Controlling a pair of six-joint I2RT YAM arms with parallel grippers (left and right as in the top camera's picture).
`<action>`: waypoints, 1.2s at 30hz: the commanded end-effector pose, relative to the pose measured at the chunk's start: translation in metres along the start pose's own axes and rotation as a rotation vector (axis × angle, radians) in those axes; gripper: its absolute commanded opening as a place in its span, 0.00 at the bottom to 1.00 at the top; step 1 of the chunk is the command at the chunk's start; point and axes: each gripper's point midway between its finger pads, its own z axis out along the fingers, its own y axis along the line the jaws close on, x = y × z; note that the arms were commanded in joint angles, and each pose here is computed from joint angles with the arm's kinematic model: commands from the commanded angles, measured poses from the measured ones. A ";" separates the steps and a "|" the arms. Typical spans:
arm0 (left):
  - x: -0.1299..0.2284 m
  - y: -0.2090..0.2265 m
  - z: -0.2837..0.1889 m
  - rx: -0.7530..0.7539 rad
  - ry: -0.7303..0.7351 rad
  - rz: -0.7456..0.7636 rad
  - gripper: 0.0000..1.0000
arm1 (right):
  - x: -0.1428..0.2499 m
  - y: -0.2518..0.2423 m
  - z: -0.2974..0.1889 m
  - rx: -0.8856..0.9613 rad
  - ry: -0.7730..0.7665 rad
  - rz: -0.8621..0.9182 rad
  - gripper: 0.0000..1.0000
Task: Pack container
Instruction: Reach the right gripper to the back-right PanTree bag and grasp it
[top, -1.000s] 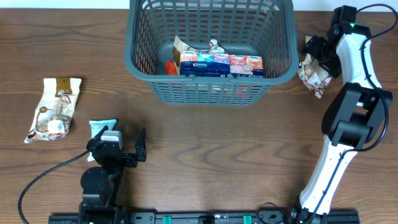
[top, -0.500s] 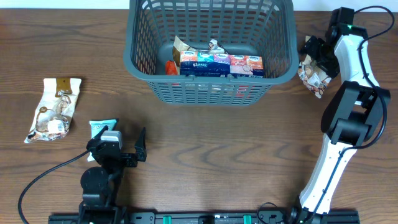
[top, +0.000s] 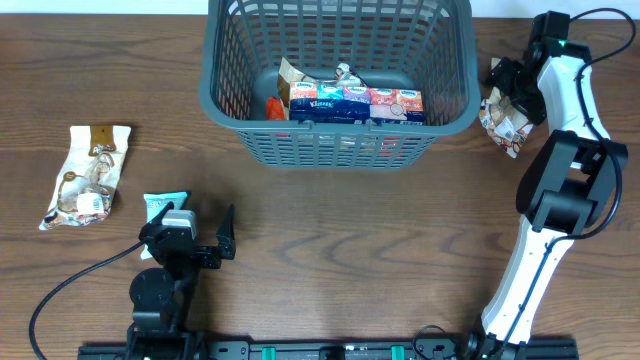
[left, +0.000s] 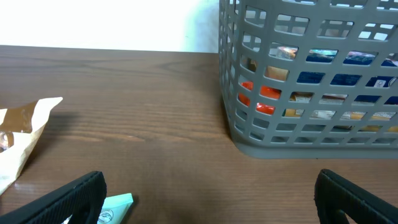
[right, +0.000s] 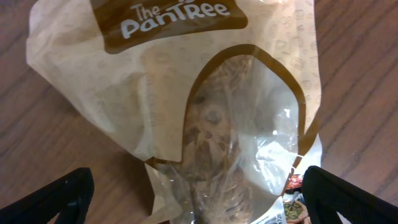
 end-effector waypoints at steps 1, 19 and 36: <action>0.016 -0.003 0.001 0.021 0.048 -0.008 0.99 | 0.009 -0.014 0.018 0.057 0.021 0.014 0.99; 0.016 -0.003 0.001 0.021 0.048 -0.008 0.98 | 0.027 -0.022 0.030 0.084 0.068 0.001 0.44; 0.016 -0.003 0.001 0.021 0.048 -0.008 0.99 | 0.037 -0.010 -0.001 0.000 0.125 -0.095 0.01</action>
